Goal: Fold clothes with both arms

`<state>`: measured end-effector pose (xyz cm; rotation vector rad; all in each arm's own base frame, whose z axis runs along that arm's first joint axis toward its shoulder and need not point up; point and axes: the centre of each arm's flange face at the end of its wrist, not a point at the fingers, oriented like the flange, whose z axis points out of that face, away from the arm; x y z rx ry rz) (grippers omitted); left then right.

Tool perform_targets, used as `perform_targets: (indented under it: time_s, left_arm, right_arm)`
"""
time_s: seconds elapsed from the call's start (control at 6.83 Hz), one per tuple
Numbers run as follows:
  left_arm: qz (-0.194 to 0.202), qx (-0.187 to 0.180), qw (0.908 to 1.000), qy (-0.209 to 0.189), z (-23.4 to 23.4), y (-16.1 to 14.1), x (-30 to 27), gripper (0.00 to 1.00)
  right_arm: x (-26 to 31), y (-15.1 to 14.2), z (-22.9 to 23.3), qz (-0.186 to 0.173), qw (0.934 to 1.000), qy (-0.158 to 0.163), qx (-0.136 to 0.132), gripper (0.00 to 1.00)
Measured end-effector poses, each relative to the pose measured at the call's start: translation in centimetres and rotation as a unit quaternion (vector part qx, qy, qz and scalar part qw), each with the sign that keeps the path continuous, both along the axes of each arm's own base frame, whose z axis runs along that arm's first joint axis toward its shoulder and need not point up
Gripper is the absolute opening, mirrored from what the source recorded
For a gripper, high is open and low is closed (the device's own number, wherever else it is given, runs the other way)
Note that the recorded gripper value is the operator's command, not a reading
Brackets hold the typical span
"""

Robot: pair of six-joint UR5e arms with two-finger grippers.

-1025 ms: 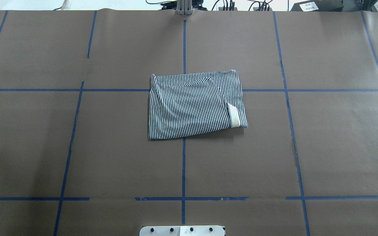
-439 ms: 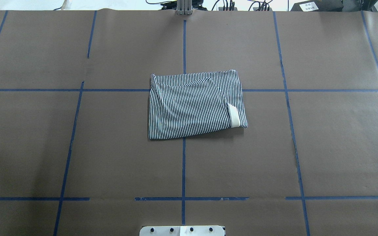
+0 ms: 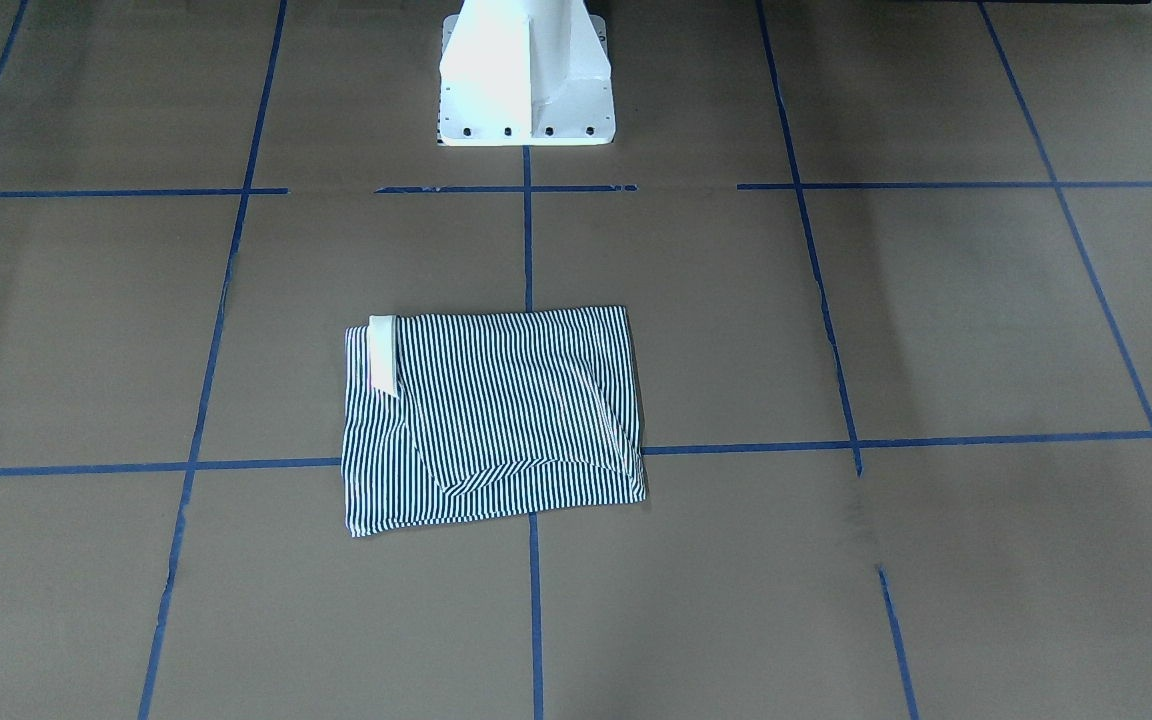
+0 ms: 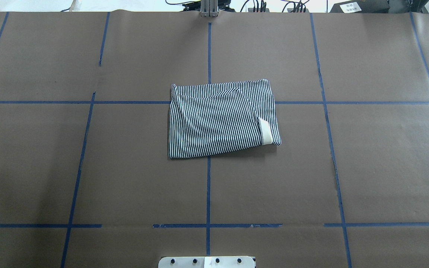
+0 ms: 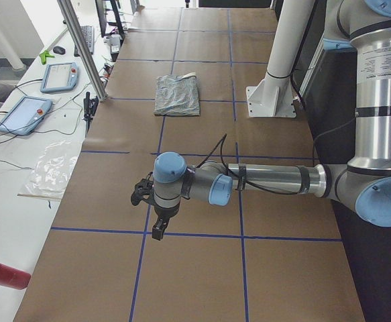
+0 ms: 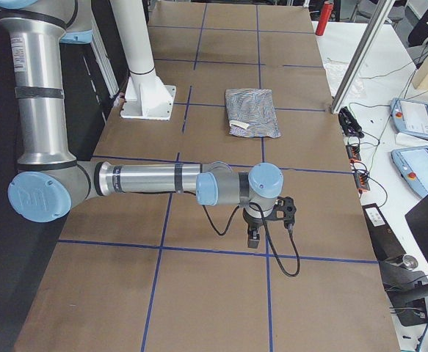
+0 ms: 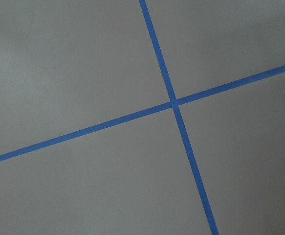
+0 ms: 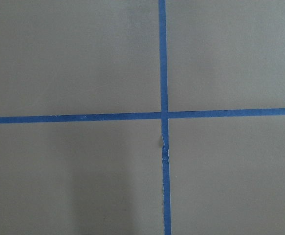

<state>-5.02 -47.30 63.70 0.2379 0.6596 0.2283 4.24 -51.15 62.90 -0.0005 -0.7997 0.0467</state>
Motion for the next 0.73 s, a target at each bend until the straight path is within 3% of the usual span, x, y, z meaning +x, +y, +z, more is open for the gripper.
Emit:
perform_targets:
  time_s: [0.29, 0.73]
  left_arm:
    - [-0.013, -0.014, 0.9998, 0.004, 0.2, 0.0, 0.0, 1.0]
    - [-0.073, -0.081, 0.9927, 0.051, 0.3, 0.5, 0.6, 1.0]
  right_arm:
    - [0.0, -0.1, 0.7, -0.001, 1.0, 0.0, 0.009, 1.0]
    - [-0.1, -0.4, 2.1, -0.001, 0.9995, -0.004, 0.032, 1.0]
